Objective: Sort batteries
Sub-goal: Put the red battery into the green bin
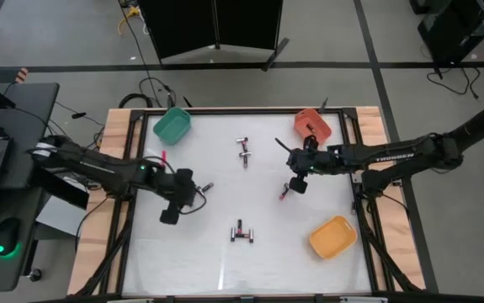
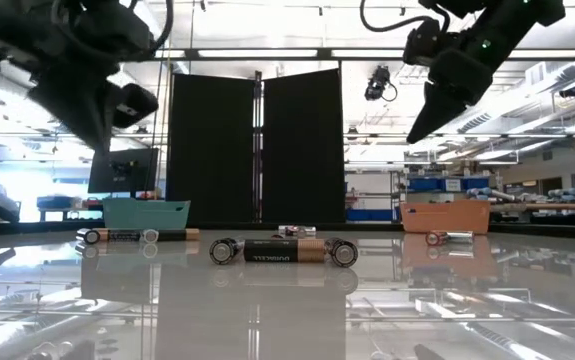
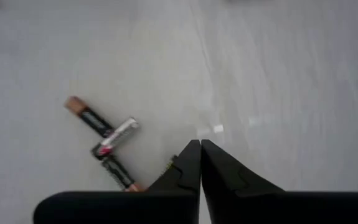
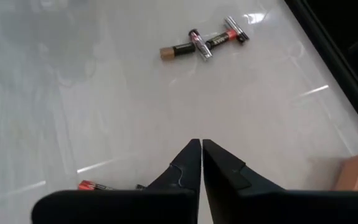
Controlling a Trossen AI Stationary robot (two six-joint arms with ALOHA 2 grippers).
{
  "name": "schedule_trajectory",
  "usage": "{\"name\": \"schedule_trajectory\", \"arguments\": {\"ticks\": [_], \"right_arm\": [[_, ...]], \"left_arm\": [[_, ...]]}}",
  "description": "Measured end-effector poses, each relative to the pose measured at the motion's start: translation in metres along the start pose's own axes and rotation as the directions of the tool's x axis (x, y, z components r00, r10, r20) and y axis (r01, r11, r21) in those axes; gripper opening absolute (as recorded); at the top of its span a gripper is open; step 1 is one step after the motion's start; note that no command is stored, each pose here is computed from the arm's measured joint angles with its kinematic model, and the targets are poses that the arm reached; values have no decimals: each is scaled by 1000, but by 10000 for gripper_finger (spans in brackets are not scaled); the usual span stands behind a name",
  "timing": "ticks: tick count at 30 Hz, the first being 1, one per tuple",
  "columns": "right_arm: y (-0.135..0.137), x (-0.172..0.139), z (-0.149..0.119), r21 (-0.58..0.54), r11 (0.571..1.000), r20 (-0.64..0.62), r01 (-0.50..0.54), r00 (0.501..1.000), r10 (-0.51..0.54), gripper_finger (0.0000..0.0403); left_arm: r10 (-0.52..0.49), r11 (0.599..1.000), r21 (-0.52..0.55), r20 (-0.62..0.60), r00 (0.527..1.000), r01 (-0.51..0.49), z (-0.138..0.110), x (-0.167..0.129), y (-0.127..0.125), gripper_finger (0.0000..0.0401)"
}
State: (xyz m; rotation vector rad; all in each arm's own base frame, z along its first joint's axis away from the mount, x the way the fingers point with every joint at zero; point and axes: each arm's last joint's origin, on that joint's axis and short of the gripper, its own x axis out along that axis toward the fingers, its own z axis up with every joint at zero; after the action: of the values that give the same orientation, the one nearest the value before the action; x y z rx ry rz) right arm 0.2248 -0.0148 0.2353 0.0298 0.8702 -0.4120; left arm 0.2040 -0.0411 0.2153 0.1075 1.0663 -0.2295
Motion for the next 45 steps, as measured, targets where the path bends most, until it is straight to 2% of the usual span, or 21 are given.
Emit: {"name": "schedule_trajectory", "arguments": {"ticks": [4,11,18,23,30,34,40,45], "right_arm": [[1,0,0,-1,1000,5,-3,1000,3,12],[1,0,1,-1,1000,8,-3,1000,3,24],[1,0,1,-3,1000,9,-3,1000,3,13],[1,0,1,-3,1000,11,-4,1000,4,18],[1,0,1,-4,1000,11,-5,1000,5,15],[1,0,1,-4,1000,11,-5,1000,5,12],[2,0,1,-6,1000,8,-19,1000,19,21],[5,-1,0,-31,999,9,-30,999,31,9]], "left_arm": [[-10,997,79,-75,997,16,1,17,-3,64],[38,994,112,-169,985,-19,0,39,-1,136],[63,986,167,-268,961,-18,-6,61,0,164],[108,981,190,-314,943,-49,-8,75,2,165],[104,981,188,-337,936,-42,-9,80,2,156],[97,987,158,-353,931,-43,-11,80,2,125],[70,990,137,-346,936,-24,-9,80,-1,47],[78,990,134,-329,941,-36,12,71,-10,45]]}}
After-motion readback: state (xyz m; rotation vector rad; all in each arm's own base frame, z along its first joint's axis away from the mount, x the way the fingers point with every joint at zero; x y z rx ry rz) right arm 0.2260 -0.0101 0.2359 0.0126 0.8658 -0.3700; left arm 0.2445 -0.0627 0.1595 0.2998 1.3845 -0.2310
